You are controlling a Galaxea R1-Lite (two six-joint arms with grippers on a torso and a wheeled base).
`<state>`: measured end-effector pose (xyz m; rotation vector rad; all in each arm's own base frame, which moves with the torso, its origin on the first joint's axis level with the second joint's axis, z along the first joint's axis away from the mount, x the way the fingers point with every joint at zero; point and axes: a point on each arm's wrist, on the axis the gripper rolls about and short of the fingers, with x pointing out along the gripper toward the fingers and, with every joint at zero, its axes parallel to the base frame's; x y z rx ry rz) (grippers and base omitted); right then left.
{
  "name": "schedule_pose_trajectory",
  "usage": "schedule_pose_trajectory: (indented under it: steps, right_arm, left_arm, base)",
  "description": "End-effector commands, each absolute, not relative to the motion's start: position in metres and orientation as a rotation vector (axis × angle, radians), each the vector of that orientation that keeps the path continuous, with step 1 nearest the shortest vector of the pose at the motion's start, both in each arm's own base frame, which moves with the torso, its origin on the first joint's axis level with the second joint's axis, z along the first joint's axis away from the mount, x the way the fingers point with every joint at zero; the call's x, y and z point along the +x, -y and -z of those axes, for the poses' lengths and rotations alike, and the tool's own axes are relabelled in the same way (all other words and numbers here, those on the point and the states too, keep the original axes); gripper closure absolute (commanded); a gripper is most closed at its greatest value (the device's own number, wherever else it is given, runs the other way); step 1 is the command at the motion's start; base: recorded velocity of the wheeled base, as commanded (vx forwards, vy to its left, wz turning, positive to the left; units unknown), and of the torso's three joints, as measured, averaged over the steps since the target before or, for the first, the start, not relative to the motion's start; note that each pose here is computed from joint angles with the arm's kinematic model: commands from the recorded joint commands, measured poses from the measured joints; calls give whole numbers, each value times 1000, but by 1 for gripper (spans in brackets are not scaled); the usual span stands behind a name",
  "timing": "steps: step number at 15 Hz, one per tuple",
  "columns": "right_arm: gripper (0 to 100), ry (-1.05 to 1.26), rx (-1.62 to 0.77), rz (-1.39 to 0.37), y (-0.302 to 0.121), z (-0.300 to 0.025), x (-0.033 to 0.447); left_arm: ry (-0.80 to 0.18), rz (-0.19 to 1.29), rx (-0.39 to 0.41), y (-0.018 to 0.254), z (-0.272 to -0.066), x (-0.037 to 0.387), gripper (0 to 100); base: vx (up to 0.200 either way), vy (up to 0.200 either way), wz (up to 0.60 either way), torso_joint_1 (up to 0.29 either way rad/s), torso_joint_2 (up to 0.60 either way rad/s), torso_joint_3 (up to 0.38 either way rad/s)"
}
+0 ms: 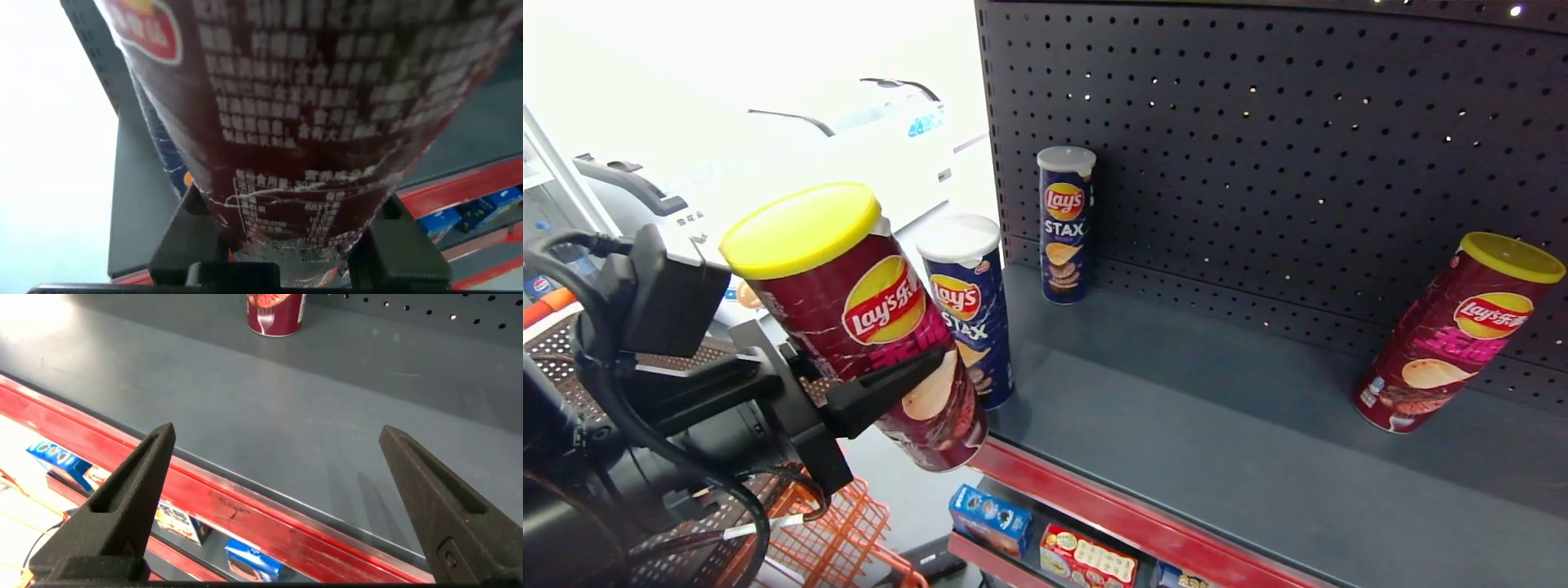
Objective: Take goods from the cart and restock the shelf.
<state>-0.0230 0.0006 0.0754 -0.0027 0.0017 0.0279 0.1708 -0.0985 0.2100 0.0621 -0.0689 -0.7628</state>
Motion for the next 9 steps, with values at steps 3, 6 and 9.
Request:
schedule_pose_trajectory:
  steps: [3,6,9]
  right_arm:
    - [0,-3,-3,-29,-1,-75,-23]
    - [0,-3,-3,-29,-1,-75,-23]
    - [0,-3,-3,-29,-1,-75,-23]
  left_arm:
    - [13,895,69,131,-201,172,100]
    - [-3,929,72,148,-203,181,100]
    - [-24,956,77,159,-198,186,100]
  base:
    - [0,0,0,0,0,0]
    - [0,0,0,0,0,0]
    - [0,0,0,0,0,0]
